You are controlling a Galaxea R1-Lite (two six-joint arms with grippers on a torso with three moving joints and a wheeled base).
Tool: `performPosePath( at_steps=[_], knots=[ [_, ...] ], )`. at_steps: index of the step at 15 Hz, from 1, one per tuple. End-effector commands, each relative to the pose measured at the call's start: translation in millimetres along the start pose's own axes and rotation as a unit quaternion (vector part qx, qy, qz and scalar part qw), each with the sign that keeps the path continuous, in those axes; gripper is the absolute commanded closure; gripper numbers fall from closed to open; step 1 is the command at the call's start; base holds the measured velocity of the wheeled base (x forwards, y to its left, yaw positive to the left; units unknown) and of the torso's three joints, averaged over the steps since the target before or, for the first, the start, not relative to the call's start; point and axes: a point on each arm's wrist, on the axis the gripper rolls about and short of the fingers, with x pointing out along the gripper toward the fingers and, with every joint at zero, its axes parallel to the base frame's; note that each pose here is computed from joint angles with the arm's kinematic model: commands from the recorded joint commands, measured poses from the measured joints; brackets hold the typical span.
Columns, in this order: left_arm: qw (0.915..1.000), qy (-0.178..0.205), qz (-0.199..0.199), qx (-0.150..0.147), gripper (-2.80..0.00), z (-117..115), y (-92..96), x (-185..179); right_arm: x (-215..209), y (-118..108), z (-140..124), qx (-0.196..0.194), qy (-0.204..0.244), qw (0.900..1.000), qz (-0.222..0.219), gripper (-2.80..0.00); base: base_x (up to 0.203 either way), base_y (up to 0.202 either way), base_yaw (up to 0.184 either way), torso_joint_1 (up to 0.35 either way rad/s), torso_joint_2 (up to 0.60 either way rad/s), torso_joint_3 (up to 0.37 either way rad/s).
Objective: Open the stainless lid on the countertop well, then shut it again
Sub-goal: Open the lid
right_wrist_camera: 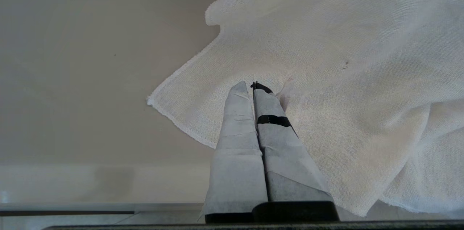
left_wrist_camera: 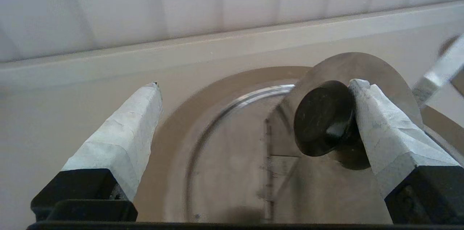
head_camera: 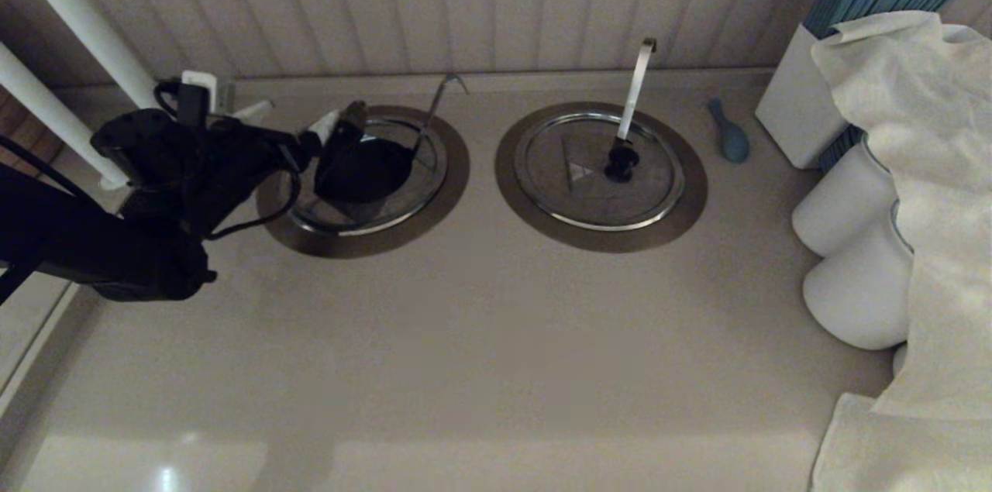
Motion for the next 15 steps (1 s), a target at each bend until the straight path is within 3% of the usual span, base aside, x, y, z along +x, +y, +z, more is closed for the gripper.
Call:
performPosePath(
  at_steps=[1,8,12,15],
  knots=[
    [1.0,0.0,0.003,0.001,-2.8,-2,3.4,1,0,0,0,0.0,0.0,1.0,0.0,0.0,0.0,0.0,0.0,0.0,0.0,0.0],
    [0.9995,-0.018,0.021,0.013,-2.8,12,19.7,-2,0,0,0,0.0,0.0,1.0,0.0,0.0,0.0,0.0,0.0,0.0,0.0,0.0],
    [0.9958,-0.065,0.055,0.033,-2.8,58,46.8,-18,0,0,0,0.0,0.0,1.0,0.0,0.0,0.0,0.0,0.0,0.0,0.0,0.0],
    [0.993,-0.091,0.06,0.045,-2.8,86,46.6,-29,0,0,0,0.0,0.0,1.0,0.0,0.0,0.0,0.0,0.0,0.0,0.0,0.0]
  ],
)
